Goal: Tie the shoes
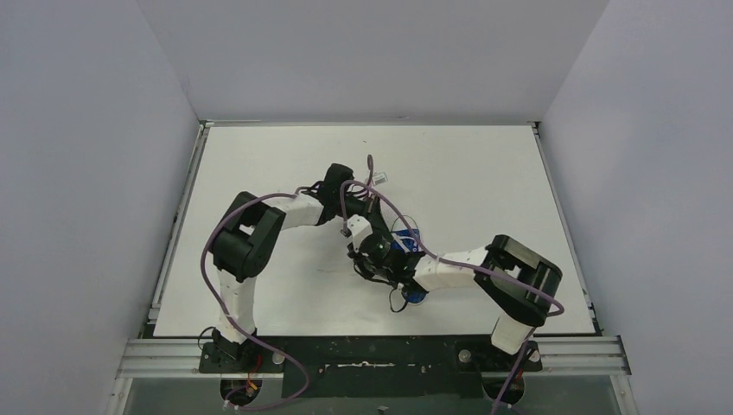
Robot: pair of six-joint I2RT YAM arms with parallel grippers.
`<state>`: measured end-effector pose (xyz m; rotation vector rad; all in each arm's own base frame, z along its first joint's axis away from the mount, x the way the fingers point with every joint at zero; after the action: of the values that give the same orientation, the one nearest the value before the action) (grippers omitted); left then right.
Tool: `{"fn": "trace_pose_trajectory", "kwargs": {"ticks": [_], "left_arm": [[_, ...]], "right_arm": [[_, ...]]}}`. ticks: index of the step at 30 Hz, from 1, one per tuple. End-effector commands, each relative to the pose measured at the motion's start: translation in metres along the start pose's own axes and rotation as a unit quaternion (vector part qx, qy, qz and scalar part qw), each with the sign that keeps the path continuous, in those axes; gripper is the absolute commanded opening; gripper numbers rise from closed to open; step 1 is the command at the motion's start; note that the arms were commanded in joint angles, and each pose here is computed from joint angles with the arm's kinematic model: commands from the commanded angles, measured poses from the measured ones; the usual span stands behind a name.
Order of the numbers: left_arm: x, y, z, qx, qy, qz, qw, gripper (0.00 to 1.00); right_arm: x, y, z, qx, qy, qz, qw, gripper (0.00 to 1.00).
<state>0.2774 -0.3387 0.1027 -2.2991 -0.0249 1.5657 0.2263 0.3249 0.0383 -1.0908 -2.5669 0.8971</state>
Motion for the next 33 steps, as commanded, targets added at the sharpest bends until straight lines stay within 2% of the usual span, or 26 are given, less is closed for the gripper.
{"fn": "trace_pose_trajectory", "kwargs": {"ticks": [1, 6, 9, 13, 19, 22, 28, 30, 33], "left_arm": [[-0.035, -0.008, -0.017, -0.033, 0.037, 0.024, 0.998, 0.00], [-0.053, 0.000, -0.021, -0.042, 0.029, 0.043, 0.998, 0.00], [-0.061, 0.008, -0.023, -0.043, 0.023, 0.055, 0.997, 0.00], [-0.062, 0.016, -0.020, -0.044, 0.016, 0.044, 0.998, 0.00], [-0.056, 0.031, -0.020, -0.070, 0.011, 0.014, 0.997, 0.00], [-0.053, 0.039, -0.020, -0.080, 0.000, 0.009, 0.997, 0.00], [-0.046, 0.038, -0.020, -0.095, -0.005, -0.011, 0.995, 0.00], [-0.040, 0.035, -0.019, -0.091, -0.008, -0.023, 0.996, 0.00], [-0.031, 0.026, -0.016, -0.088, -0.018, -0.039, 0.995, 0.00]], "right_arm": [[0.004, -0.029, -0.047, -0.067, 0.001, -0.075, 0.995, 0.00], [0.027, -0.057, -0.061, -0.080, 0.021, -0.174, 0.981, 0.00], [0.037, -0.075, -0.059, -0.057, 0.066, -0.214, 0.973, 0.00], [0.029, -0.104, -0.051, 0.001, 0.166, -0.210, 0.964, 0.00], [-0.010, -0.168, -0.034, 0.062, 0.254, -0.073, 0.962, 0.00], [-0.034, -0.202, -0.010, 0.127, 0.287, 0.017, 0.949, 0.00], [-0.082, -0.259, 0.021, 0.270, 0.291, 0.191, 0.898, 0.00], [-0.097, -0.262, 0.030, 0.301, 0.288, 0.230, 0.880, 0.00], [-0.116, -0.255, 0.051, 0.365, 0.293, 0.248, 0.848, 0.00]]}}
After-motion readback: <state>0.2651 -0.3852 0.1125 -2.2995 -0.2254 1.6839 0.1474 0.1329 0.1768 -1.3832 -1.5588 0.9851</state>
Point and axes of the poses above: each gripper's point midway between its finger pads, its own y axis out along the fingers, its own x axis along the line the jaws close on, z = x × y, the point moved 3 cm from there along -y, back along the fingers, and after that the axes turned 3 degrees about -y, right-handed, at the moved point
